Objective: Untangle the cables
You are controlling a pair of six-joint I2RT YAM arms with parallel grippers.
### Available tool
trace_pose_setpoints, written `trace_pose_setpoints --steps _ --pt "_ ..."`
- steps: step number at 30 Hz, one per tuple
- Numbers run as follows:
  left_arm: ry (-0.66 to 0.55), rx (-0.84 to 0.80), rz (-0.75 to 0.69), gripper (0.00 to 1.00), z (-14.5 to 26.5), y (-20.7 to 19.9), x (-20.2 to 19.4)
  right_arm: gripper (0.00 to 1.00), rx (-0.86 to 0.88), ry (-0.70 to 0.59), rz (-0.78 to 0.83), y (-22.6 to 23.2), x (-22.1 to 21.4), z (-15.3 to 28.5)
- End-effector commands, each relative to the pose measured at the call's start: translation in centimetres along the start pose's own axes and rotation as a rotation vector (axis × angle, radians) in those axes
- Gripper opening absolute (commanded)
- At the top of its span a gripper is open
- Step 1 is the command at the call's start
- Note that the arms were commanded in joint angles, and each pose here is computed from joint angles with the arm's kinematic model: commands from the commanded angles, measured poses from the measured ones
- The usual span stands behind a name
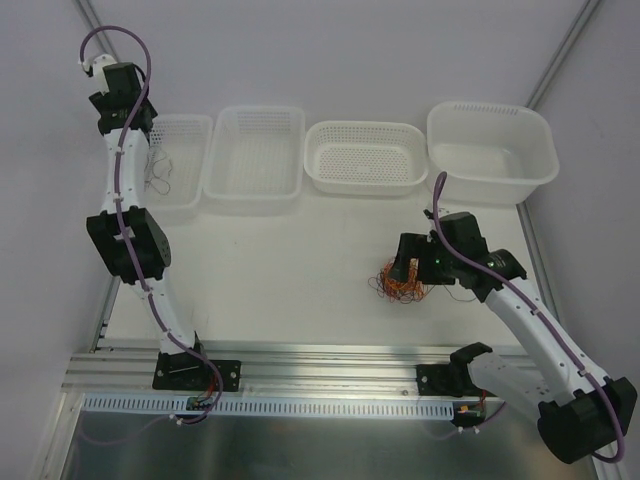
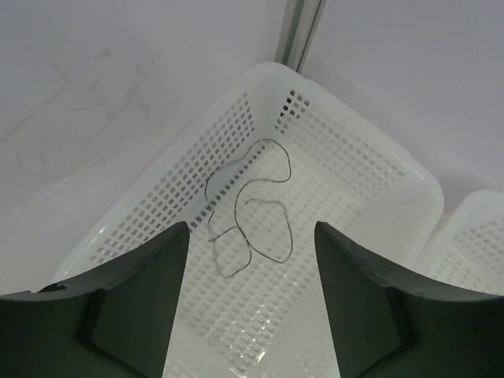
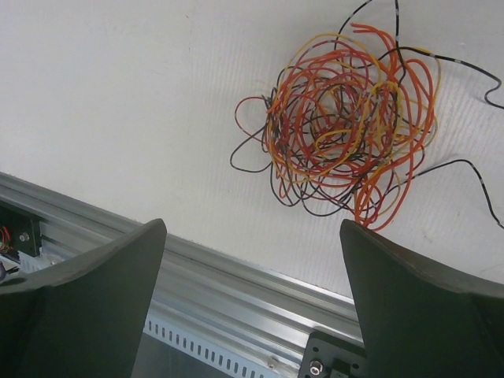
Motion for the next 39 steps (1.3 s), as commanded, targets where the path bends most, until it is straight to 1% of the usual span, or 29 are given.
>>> trace_pose_setpoints --steps 1,2,4,5,6,8,9,11,12,14,16,17,18,20,21,23,25,27,28,29,30,31,32,33,34,36,39 --pt "-0.087 -0.117 0.060 0.68 2.9 -0.6 3.4 0.97 -0.051 -0.034 0.009 -0.2 0.3 0.9" --pt "-0.071 -0.166 0.057 0.75 3.5 -0.9 3.4 0.97 -0.063 -0.036 0.009 -0.2 0.5 0.9" --pt "-0.054 -0.212 0.068 0.83 5.7 -0.5 3.5 0.98 -0.095 -0.037 0.004 -0.5 0.7 0.8" --pt "-0.028 -0.243 0.094 0.90 6.5 -0.4 3.2 0.98 -0.102 -0.032 0.003 -0.5 0.7 0.6" --pt "0.013 -0.286 0.102 0.92 8.2 0.0 2.3 0.98 -0.105 -0.036 -0.001 -0.6 0.8 0.5" --pt "0.072 -0.339 0.126 0.99 10.3 0.0 0.7 0.98 -0.099 -0.050 -0.010 -0.6 0.9 0.1" --pt "0.119 -0.385 0.121 0.99 12.0 0.5 -0.7 0.99 -0.102 -0.056 -0.014 -0.6 0.9 -0.1" --pt "0.183 -0.437 0.120 0.99 14.2 0.6 -2.7 0.99 -0.115 -0.070 -0.026 -0.8 1.1 -0.5" --pt "0.239 -0.468 0.118 0.99 15.9 1.4 -4.6 0.99 -0.131 -0.066 -0.028 -0.9 1.1 -0.9" --pt "0.338 -0.579 0.121 0.99 18.4 1.1 -7.0 0.99 -0.140 -0.070 -0.024 -1.1 1.1 -1.4" --pt "0.434 -0.630 0.112 0.99 21.1 2.0 -10.7 0.97 -0.145 -0.074 -0.019 -1.3 1.3 -2.2" --pt "0.471 -0.657 0.087 0.99 22.3 2.0 -12.3 0.97 -0.146 -0.070 -0.018 -1.4 1.1 -2.7" --pt "0.542 -0.701 0.034 0.99 24.2 2.1 -15.5 0.96 -0.180 -0.074 -0.016 -1.8 1.1 -3.5" --pt "0.644 -0.768 -0.010 0.99 26.2 2.3 -18.7 0.94 -0.199 -0.056 -0.019 -2.1 0.9 -4.3" --pt "0.727 -0.800 -0.050 0.99 27.6 2.9 -21.4 0.93 -0.211 -0.044 -0.026 -2.4 0.6 -4.7" --pt "0.821 -0.799 -0.064 0.99 29.0 4.0 -24.4 0.89 -0.220 -0.031 -0.033 -2.6 0.5 -5.9" --pt "0.883 -0.835 -0.101 0.99 31.1 4.2 -26.4 0.81 -0.212 -0.004 -0.044 -2.7 -0.1 -7.1" --pt "0.900 -0.834 -0.137 0.99 32.3 4.8 -28.0 0.76 -0.182 0.006 -0.034 -2.1 -0.4 -7.9" --pt "0.921 -0.859 -0.154 0.99 33.5 4.7 -28.7 0.70 -0.174 0.031 -0.041 -1.9 -0.9 -8.4" --pt "0.931 -0.857 -0.166 0.99 33.8 5.0 -29.4 0.67 -0.161 0.036 -0.037 -1.5 -1.0 -8.8" --pt "0.928 -0.856 -0.170 0.99 34.1 5.0 -29.7 0.63 -0.107 0.043 -0.017 -0.4 -1.1 -9.2" --pt "0.939 -0.858 -0.169 0.99 34.6 5.0 -30.0 0.51 -0.091 0.052 -0.012 0.1 -1.3 -9.5" --pt "0.948 -0.877 -0.186 0.99 35.2 4.8 -30.6 0.45 -0.083 0.069 -0.012 0.5 -1.4 -10.0" --pt "0.944 -0.882 -0.193 0.99 35.4 4.7 -30.8 0.36 -0.063 0.074 0.016 1.5 -1.6 -10.2" --pt "0.947 -0.886 -0.196 0.99 35.7 4.5 -30.9 0.33 -0.056 0.070 0.023 2.1 -1.3 -10.3" --pt "0.945 -0.908 -0.235 0.99 36.5 3.8 -31.4 0.31 -0.052 0.091 0.052 3.3 -1.5 -10.8" --pt "0.926 -0.948 -0.308 0.99 37.5 2.6 -31.8 0.32 -0.036 0.100 0.055 4.5 -1.3 -10.9"
Point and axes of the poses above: each gripper's point midway between its finger pads, its own z axis back along the fingers, its own y axis along the line the jaws close on, x = y × z, the point moved 9 cm from there along z, back along the fingers, and after that the axes turned 7 degrees about z, right-handed, at the moved point
